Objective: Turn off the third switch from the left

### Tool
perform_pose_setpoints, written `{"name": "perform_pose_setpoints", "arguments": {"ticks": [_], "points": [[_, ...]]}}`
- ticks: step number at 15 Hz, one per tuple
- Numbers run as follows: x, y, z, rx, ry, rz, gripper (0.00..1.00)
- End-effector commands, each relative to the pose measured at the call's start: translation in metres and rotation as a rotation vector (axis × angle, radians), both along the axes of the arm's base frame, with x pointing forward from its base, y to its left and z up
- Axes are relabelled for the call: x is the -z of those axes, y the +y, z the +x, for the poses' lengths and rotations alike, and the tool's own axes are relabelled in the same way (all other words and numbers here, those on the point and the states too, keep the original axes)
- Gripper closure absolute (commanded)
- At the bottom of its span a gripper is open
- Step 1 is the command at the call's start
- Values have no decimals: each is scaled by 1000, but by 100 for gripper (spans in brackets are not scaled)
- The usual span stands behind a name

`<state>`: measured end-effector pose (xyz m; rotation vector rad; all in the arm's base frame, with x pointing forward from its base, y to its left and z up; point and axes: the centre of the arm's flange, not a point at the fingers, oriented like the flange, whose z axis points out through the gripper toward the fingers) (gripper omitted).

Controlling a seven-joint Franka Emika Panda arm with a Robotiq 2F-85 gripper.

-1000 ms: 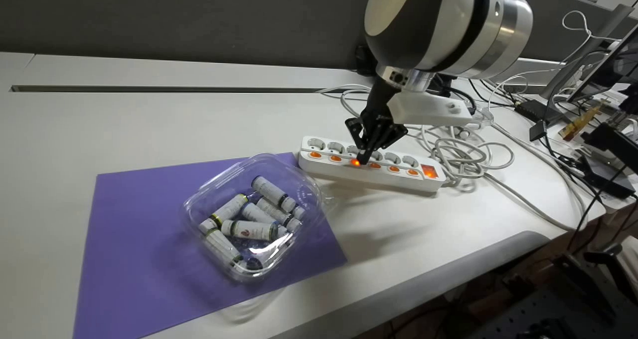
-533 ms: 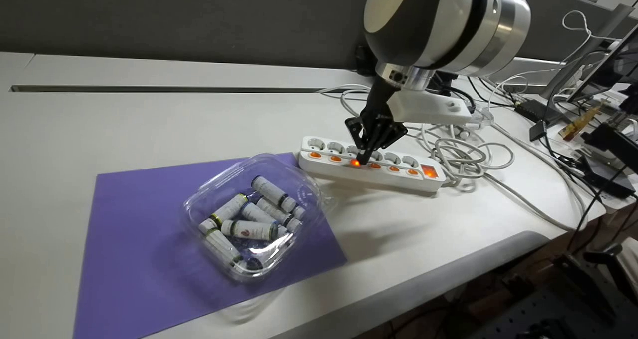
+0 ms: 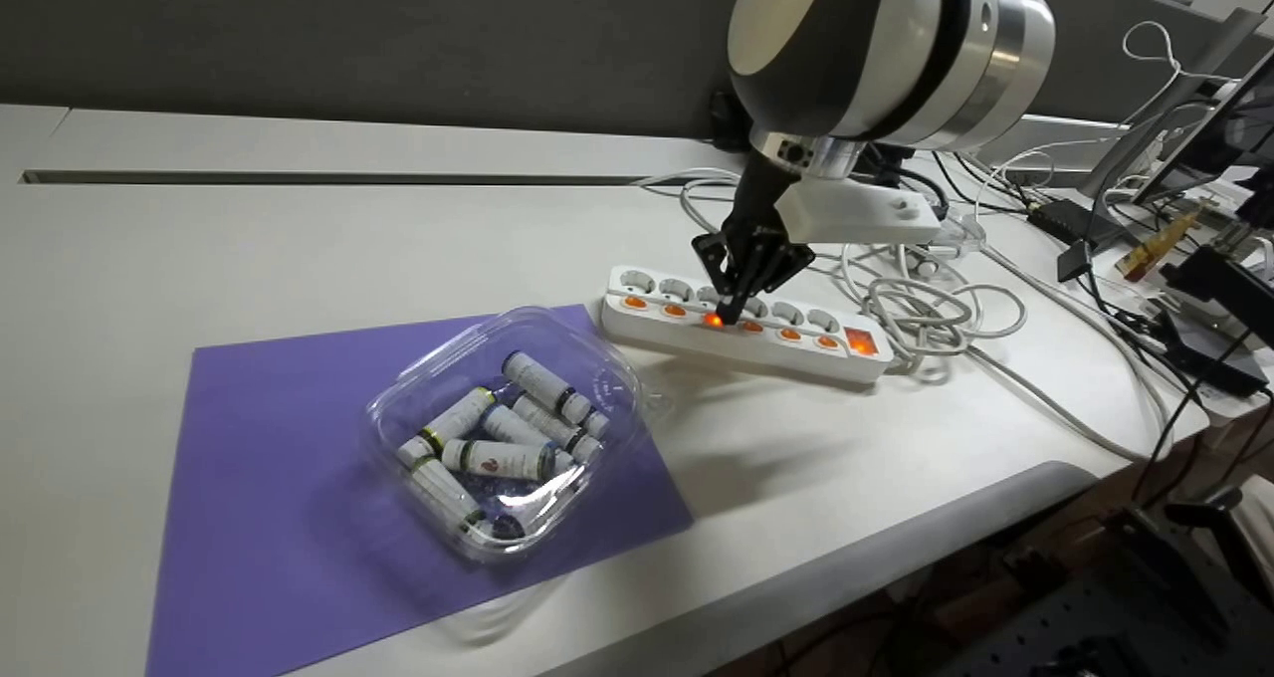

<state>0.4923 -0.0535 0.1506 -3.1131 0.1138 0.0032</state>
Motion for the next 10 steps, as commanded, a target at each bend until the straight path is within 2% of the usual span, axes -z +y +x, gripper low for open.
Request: {"name": "perform_pose_setpoints", "arguments": {"ticks": [1,5,10], "points": [[49,-13,3,35,-5,-71,100],[59,-19,4,23,-50,-157,100],[45,-21,13,99,32,-68,100]]}}
